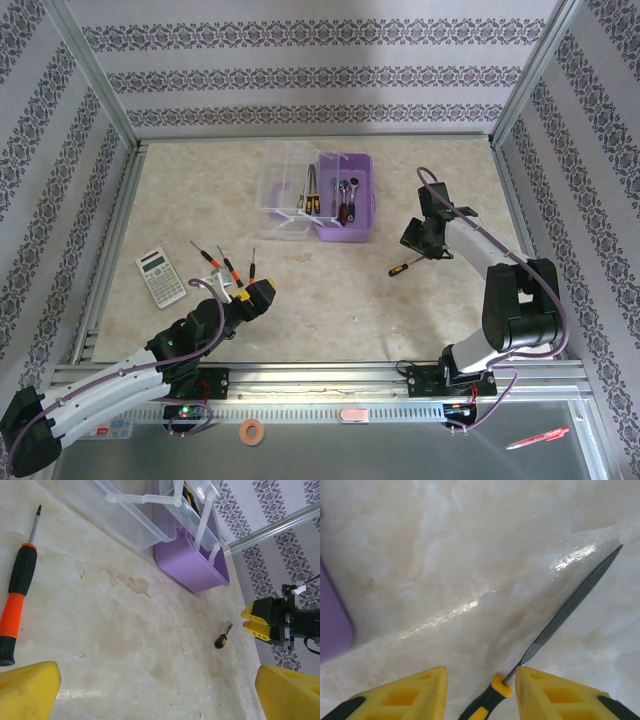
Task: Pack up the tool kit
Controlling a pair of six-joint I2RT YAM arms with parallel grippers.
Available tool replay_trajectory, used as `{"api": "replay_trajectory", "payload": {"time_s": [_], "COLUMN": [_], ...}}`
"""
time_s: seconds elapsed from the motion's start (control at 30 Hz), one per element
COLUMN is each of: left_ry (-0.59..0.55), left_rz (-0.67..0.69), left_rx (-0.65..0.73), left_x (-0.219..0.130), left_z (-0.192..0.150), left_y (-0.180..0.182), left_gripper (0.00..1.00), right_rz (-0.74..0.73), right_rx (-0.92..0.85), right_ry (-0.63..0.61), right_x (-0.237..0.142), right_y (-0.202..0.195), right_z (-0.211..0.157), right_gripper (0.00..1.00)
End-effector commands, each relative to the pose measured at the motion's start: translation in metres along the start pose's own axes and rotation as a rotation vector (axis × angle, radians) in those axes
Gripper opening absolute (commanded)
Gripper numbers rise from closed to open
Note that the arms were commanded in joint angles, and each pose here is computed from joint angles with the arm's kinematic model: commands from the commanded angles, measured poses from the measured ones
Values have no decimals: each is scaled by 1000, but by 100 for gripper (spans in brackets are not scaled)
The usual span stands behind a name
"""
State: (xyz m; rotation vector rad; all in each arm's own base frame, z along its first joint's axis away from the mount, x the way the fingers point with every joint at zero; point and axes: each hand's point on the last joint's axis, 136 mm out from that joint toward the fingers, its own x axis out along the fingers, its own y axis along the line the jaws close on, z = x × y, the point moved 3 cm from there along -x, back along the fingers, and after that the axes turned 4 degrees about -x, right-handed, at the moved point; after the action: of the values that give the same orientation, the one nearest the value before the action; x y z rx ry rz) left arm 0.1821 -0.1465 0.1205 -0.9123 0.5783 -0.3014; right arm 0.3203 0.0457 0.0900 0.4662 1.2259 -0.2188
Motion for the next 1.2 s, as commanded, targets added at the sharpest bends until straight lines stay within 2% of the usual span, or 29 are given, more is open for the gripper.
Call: {"api": "replay_trajectory", "payload": {"time_s": [0.0,0.5,1.0,1.17], "left_ry": [-32,-47,-38,-38], "left_rz": [-30,-22,-20,-18], "left_rx": [-30,-30,-31,-28], "left_x": [1,1,1,1], "left_z": [7,8,6,6], "left_y": [-5,-3,-1,0], "left_gripper": [100,100,100,100], "right_rz": [-60,-97,-106,-98], "right_rx": [26,74,43,34], "right_ry": [19,126,141,145], "right_x": [9,32,32,31], "right_y": [-10,-21,-10,-5], "right_z": [-6,-47,-60,-61], "right_gripper": [42,45,45,40]}}
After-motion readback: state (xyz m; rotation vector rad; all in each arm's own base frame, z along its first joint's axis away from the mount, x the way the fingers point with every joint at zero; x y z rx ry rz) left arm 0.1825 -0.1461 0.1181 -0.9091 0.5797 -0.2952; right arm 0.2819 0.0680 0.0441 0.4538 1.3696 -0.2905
